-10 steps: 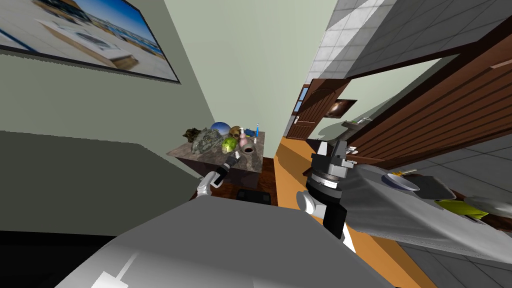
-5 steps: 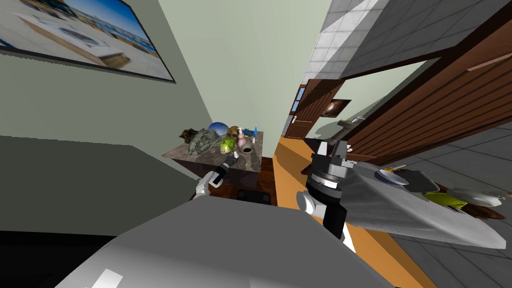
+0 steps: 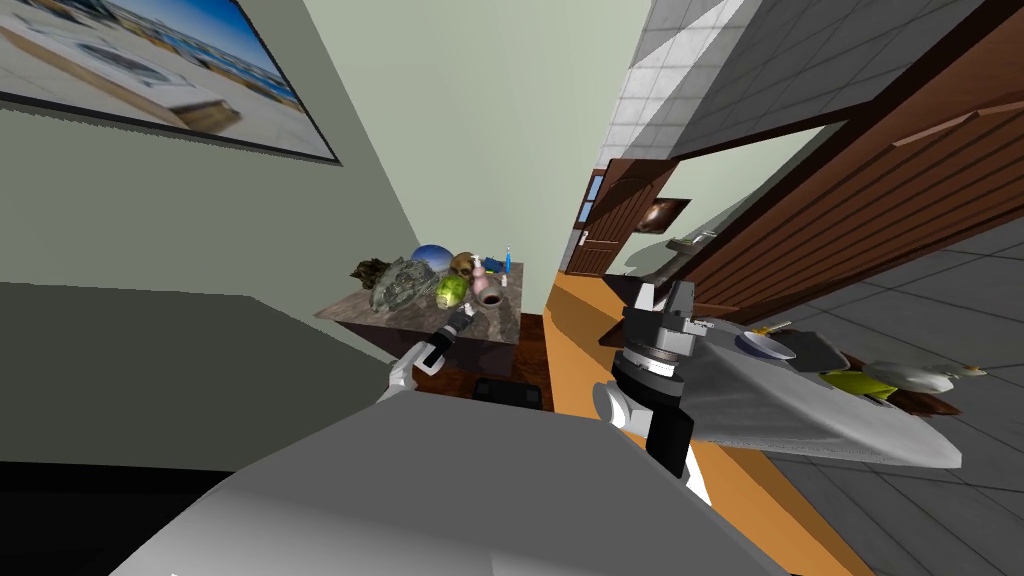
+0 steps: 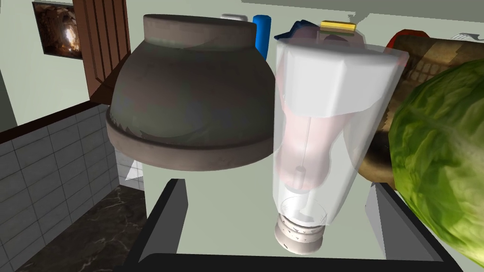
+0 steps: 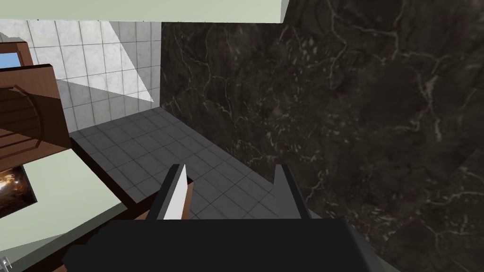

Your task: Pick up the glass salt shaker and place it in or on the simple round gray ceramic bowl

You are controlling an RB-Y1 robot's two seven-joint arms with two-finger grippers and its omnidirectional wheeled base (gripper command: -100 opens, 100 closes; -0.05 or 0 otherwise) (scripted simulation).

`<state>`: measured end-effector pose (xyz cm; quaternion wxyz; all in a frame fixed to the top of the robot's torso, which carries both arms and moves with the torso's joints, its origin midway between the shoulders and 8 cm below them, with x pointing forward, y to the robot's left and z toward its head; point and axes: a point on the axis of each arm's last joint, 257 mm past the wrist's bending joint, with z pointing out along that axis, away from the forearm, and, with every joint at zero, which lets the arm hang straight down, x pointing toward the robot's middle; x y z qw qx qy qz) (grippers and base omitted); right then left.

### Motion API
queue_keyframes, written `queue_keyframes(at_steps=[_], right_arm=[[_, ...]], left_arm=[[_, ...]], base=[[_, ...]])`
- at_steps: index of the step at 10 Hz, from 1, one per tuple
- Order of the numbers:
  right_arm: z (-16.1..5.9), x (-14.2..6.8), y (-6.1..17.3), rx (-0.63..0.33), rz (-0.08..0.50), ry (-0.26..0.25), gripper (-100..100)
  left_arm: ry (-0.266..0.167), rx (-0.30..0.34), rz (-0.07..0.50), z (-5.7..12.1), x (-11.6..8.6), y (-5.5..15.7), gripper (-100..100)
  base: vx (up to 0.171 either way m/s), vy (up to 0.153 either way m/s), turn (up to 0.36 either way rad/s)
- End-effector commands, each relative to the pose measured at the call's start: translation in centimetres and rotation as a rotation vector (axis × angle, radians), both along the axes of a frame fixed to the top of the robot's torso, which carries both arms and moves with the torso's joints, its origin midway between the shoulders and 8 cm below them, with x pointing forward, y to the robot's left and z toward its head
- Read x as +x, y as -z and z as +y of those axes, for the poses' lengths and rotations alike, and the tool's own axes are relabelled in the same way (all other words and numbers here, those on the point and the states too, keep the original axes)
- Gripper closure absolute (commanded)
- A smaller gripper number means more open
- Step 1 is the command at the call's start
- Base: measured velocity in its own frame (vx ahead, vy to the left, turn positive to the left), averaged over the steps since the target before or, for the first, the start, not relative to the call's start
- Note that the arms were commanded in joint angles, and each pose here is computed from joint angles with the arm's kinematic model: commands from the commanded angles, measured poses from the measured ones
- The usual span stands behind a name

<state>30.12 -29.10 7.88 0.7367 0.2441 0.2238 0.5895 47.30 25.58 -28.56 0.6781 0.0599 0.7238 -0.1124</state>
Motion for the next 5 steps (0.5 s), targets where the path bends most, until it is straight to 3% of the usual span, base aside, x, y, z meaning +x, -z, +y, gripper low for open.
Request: queue_keyframes(at_steps=[1, 2, 3, 5], right_arm=[[0.0, 0.0, 0.0, 0.0, 0.0, 0.0, 0], [0.0, 0.0, 0.0, 0.0, 0.0, 0.0, 0], [0.0, 0.0, 0.0, 0.0, 0.0, 0.0, 0], [0.0, 0.0, 0.0, 0.0, 0.0, 0.0, 0]], left_arm=[[-0.011, -0.015, 0.004, 0.3, 0.06, 0.01, -100], [-0.015, 0.016, 0.015, 0.7, 0.05, 0.46, -100], [-0.022, -0.014, 0.015, 0.83, 0.09, 0.27, -100], [-0.022, -0.015, 0.014, 0.83, 0.09, 0.25, -100]], base=[[-0.006, -0.003, -0.039], [-0.006, -0.007, -0.063], [-0.005, -0.004, -0.043], [0.0, 0.0, 0.0]])
